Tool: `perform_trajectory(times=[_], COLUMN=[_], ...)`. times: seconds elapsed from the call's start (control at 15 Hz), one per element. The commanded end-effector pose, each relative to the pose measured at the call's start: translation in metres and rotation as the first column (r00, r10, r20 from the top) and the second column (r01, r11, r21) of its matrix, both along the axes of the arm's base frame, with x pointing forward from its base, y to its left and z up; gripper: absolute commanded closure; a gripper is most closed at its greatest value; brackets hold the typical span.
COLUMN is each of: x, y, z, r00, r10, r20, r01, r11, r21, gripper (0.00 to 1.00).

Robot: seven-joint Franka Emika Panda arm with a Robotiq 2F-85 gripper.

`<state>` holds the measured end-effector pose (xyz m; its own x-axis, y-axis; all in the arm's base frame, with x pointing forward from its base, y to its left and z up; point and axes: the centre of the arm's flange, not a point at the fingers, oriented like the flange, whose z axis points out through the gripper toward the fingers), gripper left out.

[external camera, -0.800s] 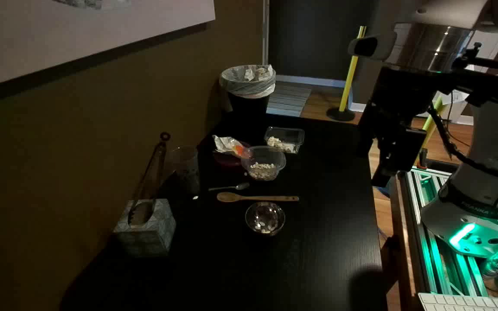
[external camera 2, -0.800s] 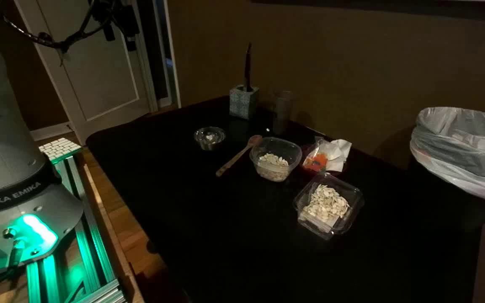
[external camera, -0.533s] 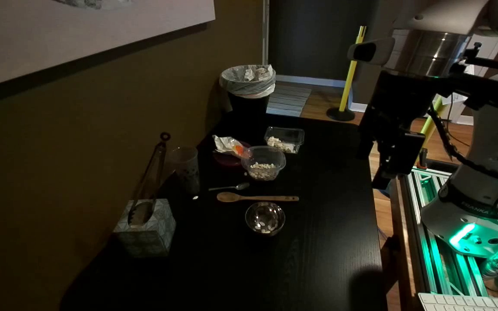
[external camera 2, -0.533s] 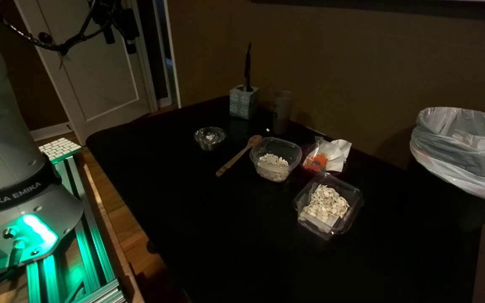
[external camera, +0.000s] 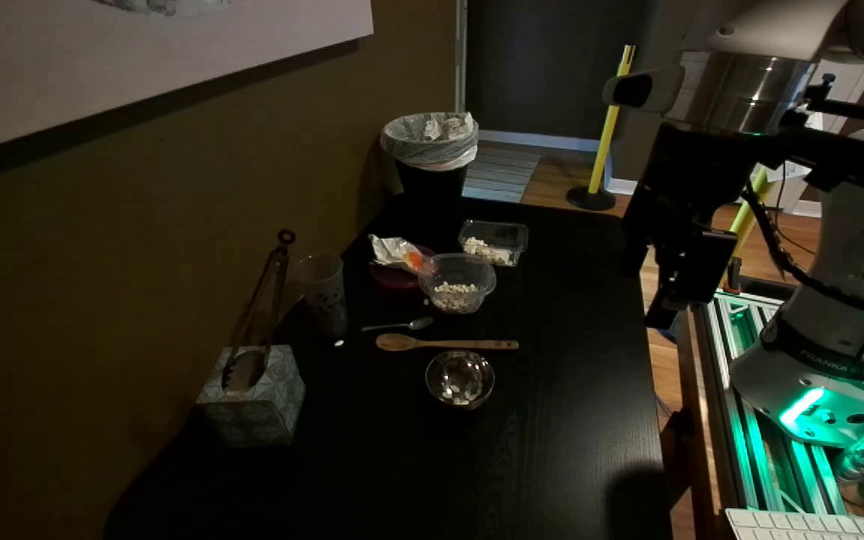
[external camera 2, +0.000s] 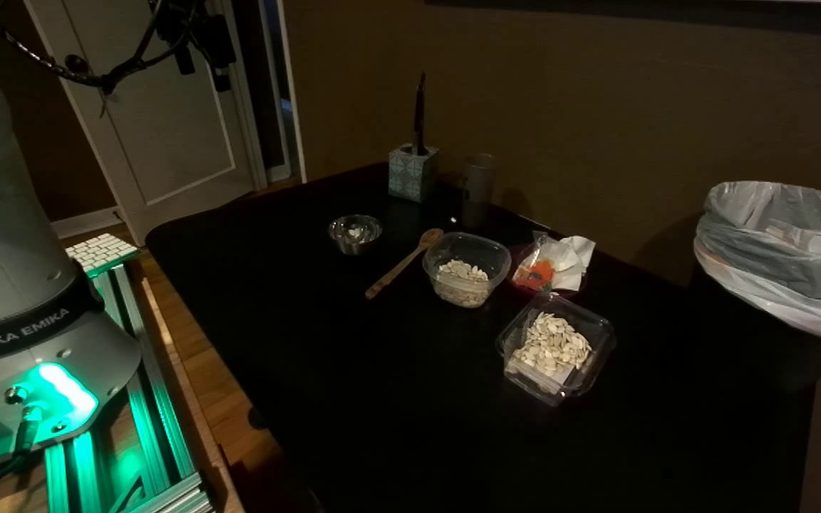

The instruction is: Put the wooden spoon on top of the clear container on the left.

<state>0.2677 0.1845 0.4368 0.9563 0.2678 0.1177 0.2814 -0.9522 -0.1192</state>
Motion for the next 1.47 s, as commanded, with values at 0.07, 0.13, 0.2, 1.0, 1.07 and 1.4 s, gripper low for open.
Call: perform_trajectory(times=[0.07, 0.13, 0.2, 1.0, 1.07, 1.4], x=[0.0, 0.0, 0.0, 0.086, 0.101, 0.181], y=[0.0, 0.0, 0.0, -0.064, -0.08, -0.115], z=[0.0, 0.0, 0.0, -0.024, -0.028, -0.081], r00=[1.0, 1.0, 1.0, 0.978, 0.965, 0.944], r10=[0.0, 0.0, 0.0, -0.198, -0.248, -0.323], r20=[0.0, 0.0, 0.0, 0.07, 0.083, 0.074], r01=[0.0, 0.0, 0.0, 0.198, 0.248, 0.322], r11=[1.0, 1.0, 1.0, 0.98, 0.969, 0.947], r21=[0.0, 0.0, 0.0, 0.006, 0.006, 0.019], gripper=[0.0, 0.0, 0.0, 0.0, 0.0, 0.0])
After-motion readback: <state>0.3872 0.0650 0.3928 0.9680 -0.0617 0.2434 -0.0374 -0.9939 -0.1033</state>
